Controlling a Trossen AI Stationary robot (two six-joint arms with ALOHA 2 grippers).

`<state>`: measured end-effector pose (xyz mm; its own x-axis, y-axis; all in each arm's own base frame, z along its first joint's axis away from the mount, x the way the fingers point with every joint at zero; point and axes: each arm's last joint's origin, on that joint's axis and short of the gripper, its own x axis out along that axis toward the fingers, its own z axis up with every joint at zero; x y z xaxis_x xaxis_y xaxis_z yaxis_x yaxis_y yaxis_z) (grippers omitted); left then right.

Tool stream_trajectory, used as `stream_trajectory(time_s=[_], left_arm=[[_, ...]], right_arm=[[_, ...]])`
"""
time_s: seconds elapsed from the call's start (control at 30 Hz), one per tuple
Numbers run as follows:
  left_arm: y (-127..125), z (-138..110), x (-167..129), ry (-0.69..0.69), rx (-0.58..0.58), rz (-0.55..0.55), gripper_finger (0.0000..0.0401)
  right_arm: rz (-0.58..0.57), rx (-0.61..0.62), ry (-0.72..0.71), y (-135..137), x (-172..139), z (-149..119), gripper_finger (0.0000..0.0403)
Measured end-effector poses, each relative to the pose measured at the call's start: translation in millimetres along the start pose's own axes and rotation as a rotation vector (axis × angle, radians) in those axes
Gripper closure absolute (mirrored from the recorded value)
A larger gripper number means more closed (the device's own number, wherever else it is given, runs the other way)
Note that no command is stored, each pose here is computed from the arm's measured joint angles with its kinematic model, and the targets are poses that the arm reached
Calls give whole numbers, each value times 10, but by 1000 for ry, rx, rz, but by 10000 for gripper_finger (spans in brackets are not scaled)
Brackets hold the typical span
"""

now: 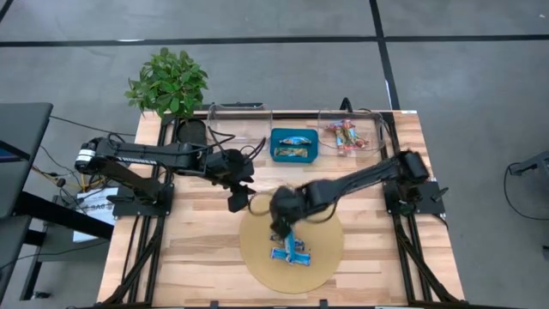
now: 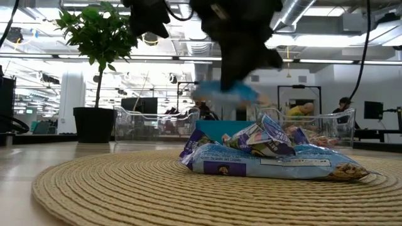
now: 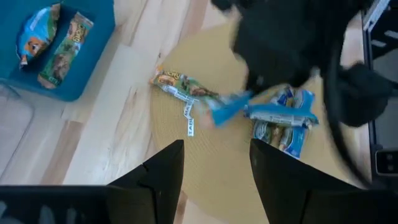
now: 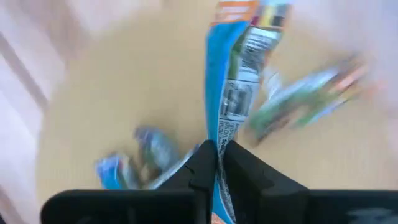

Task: Pick and place Granola Bars by type
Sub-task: Put the orange granola bar into the blue bin

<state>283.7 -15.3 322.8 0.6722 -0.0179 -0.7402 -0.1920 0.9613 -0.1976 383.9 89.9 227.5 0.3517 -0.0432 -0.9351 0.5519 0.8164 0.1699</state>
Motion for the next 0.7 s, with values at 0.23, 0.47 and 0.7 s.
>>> stream_trajectory(time_s=[0.23, 0.47, 0.7], left_arm=[[37, 61, -7, -108, -19, 168, 225], [114, 105, -32, -216, -61, 410, 225], [152, 112, -33, -223, -107, 421, 225]], right_arm=[[-46, 41, -244, -459, -587, 406, 397], [-146, 75, -298, -1080, -764, 770, 395], [-229, 83, -260, -1623, -690, 1023, 393]])
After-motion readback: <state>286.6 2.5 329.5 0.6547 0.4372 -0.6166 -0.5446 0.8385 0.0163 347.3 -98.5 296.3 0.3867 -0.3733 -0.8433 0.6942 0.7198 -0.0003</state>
